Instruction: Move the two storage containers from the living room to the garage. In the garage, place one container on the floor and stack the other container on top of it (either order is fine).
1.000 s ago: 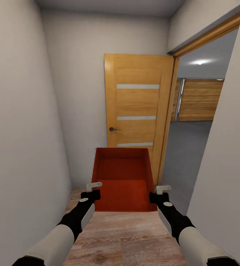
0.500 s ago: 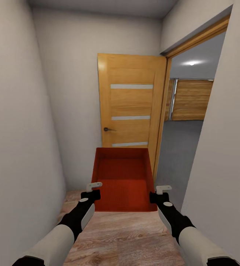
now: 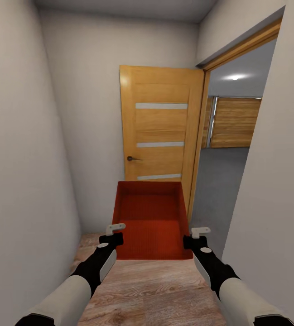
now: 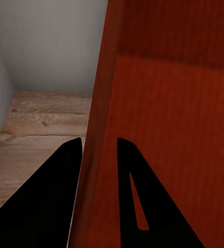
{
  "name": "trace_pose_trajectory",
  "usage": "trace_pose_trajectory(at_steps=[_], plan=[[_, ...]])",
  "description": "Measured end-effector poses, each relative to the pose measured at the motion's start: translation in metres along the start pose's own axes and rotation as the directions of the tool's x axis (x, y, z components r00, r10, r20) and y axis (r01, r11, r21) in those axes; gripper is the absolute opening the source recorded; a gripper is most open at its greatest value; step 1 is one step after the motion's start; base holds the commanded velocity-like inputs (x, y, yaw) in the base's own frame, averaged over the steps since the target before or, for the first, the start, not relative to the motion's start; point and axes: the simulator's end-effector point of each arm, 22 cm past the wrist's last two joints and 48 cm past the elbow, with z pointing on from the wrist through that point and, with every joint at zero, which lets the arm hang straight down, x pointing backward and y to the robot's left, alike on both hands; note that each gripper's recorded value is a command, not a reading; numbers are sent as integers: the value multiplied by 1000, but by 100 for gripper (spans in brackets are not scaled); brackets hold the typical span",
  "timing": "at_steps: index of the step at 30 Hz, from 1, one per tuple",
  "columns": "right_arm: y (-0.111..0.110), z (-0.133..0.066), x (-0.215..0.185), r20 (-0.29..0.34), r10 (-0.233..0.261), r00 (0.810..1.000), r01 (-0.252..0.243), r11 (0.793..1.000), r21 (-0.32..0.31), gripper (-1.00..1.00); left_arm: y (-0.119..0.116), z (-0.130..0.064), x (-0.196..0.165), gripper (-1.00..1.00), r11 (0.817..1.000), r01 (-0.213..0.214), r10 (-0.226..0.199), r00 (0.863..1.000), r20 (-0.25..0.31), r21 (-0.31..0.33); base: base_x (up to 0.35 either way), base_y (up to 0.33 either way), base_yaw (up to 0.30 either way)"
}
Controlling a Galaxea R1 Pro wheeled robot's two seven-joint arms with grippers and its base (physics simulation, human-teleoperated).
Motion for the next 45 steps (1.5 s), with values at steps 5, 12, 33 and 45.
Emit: trace_pose_trajectory(at_steps=[5, 12, 33, 45], plan=[[0, -1, 0, 3, 5, 1000, -5, 1000, 1, -100, 0, -1, -1, -100, 1000, -4, 4, 1000, 2, 0, 261, 127, 0], [0, -1, 0, 4, 7, 1000, -7, 1000, 1, -100, 0, 0, -2, -100, 1000, -5, 5, 1000, 3, 1, 295, 164, 0], [0, 0, 2, 1, 6, 1000, -6, 1000, 0, -100, 0, 0, 0, -100, 1000, -6, 6, 1000, 1, 1, 137, 68, -158], [0, 0, 2, 1, 6, 1000, -6, 1000, 1, -100, 0, 0, -1, -100, 1000, -7, 7, 1000, 2, 0, 0, 0, -250]])
